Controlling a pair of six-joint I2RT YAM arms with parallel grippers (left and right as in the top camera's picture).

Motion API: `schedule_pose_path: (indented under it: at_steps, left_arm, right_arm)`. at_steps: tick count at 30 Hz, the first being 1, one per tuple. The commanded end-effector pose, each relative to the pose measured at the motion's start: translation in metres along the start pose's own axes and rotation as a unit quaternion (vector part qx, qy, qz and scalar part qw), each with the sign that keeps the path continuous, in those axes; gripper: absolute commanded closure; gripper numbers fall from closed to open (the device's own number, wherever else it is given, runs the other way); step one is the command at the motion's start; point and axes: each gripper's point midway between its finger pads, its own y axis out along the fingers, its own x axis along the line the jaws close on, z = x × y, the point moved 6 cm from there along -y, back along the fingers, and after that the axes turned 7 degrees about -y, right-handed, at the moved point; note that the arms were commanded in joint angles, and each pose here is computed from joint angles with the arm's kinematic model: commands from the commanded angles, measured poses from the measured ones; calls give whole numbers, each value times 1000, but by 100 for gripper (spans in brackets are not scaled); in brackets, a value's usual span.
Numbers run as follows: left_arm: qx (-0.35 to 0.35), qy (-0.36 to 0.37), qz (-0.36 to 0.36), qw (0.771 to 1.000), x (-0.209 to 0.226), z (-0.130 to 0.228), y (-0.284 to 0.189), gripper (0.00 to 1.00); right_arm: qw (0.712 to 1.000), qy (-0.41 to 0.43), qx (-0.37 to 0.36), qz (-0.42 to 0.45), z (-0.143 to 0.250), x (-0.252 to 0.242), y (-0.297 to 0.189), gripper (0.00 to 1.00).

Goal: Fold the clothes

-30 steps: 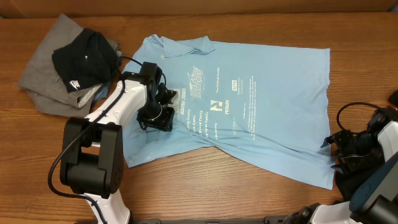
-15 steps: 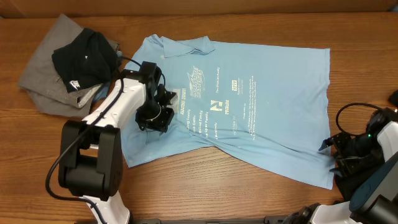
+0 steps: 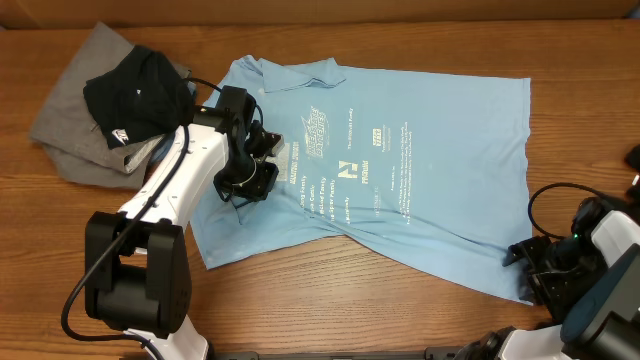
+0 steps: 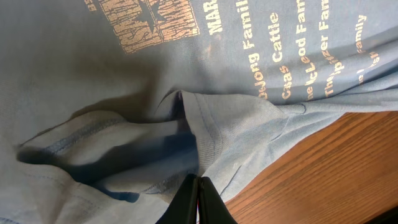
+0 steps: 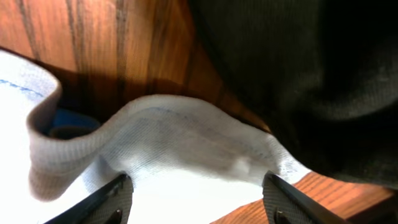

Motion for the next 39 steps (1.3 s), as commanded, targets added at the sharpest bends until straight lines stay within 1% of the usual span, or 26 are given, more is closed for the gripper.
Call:
schedule_pose_path:
  at_steps: [1, 3, 4, 5, 6, 14, 19, 22, 24, 30, 34, 39]
  left_arm:
    - [-20, -2, -5, 1000, 0, -3, -12, 96]
    - [-20, -2, -5, 1000, 0, -3, -12, 96]
    - [-20, -2, -5, 1000, 0, -3, -12, 96]
    - [-20, -2, -5, 1000, 0, -3, -12, 96]
    - [-20, -2, -5, 1000, 0, -3, -12, 96]
    - [-15, -3, -6, 1000, -2, -3, -23, 96]
    - [-14, -3, -21, 1000, -1, -4, -33, 96]
    - [-11, 2, -24, 1000, -1, -3, -34, 96]
    - [-11, 2, -24, 1000, -1, -3, -34, 96]
    - [-19, 4, -20, 1000, -2, -6, -35, 96]
    - [-22, 5, -10, 1000, -5, -8, -36, 96]
    - [-26, 5, -11, 1000, -6, -9, -42, 96]
  right_arm:
    - [1000, 18, -2, 2, 1, -3, 10, 46]
    - [1000, 17, -5, -1, 0, -2, 9, 71]
    - [1000, 15, -6, -1, -1, -1, 8, 83]
    - [1000, 8, -8, -2, -3, 0, 5, 92]
    - [1000, 1, -8, -2, -3, 1, 1, 96]
    - [998, -51, -28, -11, 0, 6, -51, 96]
    - [996, -60, -56, -23, 1, 10, -80, 96]
    - [994, -79, -67, -47, -2, 18, -93, 96]
    - [992, -83, -73, -67, -4, 24, -98, 96]
    - [976, -104, -80, -172, -9, 51, -106, 96]
    - [970, -110, -94, -194, -13, 60, -110, 92]
    - [969, -122, -94, -191, -10, 65, -108, 92]
